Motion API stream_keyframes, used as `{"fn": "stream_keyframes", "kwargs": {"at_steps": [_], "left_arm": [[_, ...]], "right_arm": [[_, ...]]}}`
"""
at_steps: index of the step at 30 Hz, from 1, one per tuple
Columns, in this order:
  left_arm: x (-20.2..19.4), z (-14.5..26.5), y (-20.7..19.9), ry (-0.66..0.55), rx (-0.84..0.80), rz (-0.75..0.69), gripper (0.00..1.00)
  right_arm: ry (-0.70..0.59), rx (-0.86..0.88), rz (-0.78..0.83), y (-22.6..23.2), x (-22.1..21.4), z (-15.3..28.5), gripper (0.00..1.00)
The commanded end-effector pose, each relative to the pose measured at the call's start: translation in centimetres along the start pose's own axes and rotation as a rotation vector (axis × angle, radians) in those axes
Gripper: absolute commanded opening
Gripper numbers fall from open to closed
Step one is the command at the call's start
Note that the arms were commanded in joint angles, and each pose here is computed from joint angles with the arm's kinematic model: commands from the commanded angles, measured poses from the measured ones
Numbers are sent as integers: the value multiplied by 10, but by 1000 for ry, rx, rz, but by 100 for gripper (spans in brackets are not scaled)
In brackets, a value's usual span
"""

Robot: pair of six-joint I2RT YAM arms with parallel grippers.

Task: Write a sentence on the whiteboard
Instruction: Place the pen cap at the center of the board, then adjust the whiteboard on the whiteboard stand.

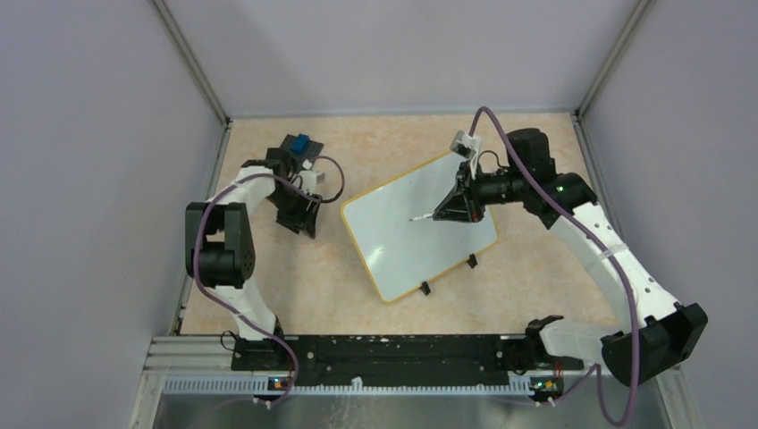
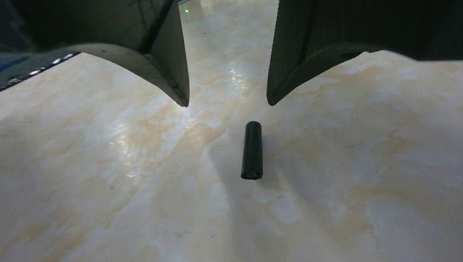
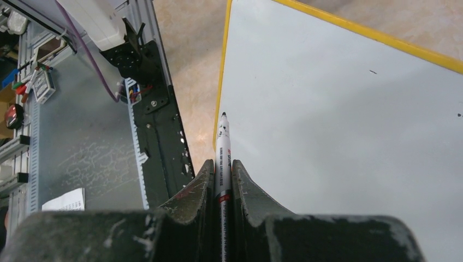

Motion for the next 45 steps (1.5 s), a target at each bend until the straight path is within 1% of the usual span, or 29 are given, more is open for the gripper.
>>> {"fn": "stream_keyframes", "kwargs": {"at_steps": [1, 4, 6, 9, 12, 15, 17, 20, 24, 31, 35, 38, 45], "left_arm": [[19, 42, -22, -137, -122, -42, 63], [29, 71, -35, -223, -197, -75, 65], [36, 94, -42, -301, -263, -99, 66], [43, 132, -52, -438, -395, -136, 67], [47, 166, -74, -547, -551, -206, 67], [47, 183, -91, -626, -706, -245, 66], [48, 189, -98, -652, -788, -255, 66], [56, 186, -104, -643, -848, -267, 67], [66, 171, -122, -571, -913, -291, 66], [79, 137, -151, -460, -888, -311, 66], [86, 119, -160, -426, -851, -324, 63], [91, 108, -164, -402, -841, -336, 59], [92, 97, -179, -376, -859, -390, 31]], "right_arm": [[-15, 8, 65, -2, 9, -6, 0], [-15, 15, 86, -1, 13, -6, 0], [-17, 16, 104, 0, 16, -5, 0], [-20, 5, 120, 0, 19, -5, 0], [-21, 1, 136, -1, 20, -6, 0], [-16, -2, 148, -2, 21, -7, 0], [-23, 6, 158, -1, 24, -6, 0], [-38, 25, 166, 3, 28, -4, 0], [-44, 41, 174, 7, 29, -2, 0], [-32, 30, 175, 7, 26, -1, 0], [-34, 39, 174, 8, 26, 0, 0], [-29, 50, 172, 10, 25, 0, 0], [-18, 52, 174, 11, 21, 0, 0]]}}
Point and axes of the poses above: each gripper's point midway between its finger pads, its own z axis back along the fingers, its own y axis along the line the jaws close on, x = y × z, the point moved 9 cm from there along z, back along the fingers, and after that the axes turned 7 degrees about z, right-handed, at the moved point
